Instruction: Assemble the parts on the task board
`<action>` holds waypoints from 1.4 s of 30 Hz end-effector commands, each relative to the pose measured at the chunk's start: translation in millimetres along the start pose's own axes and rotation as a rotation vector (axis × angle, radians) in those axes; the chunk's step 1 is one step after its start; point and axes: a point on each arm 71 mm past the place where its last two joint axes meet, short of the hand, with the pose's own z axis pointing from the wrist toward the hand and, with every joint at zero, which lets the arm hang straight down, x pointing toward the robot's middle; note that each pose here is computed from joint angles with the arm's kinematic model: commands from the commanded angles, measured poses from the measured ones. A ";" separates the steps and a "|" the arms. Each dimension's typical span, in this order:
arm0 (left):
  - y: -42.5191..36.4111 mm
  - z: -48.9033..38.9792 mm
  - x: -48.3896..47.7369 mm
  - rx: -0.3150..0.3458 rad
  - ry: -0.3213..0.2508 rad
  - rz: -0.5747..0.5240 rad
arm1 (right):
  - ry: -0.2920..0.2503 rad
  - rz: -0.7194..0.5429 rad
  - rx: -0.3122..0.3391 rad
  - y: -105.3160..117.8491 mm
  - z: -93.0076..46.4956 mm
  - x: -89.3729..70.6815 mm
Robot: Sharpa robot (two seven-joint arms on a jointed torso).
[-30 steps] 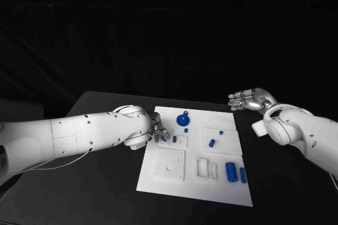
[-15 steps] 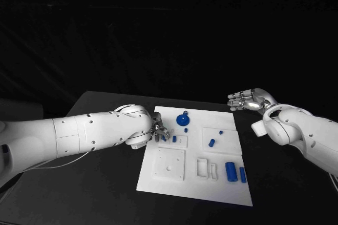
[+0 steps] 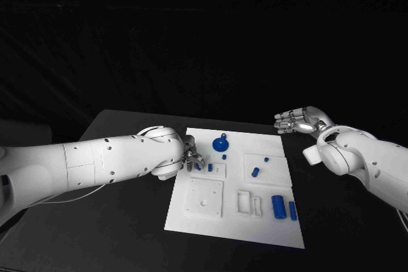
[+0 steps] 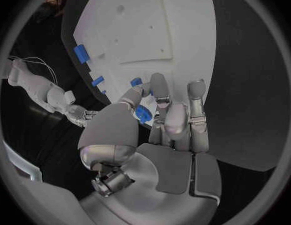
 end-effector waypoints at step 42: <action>1.5 -5.1 24.5 -0.003 0.045 0.058 | 0.014 -0.008 -0.010 -1.2 -0.8 1.1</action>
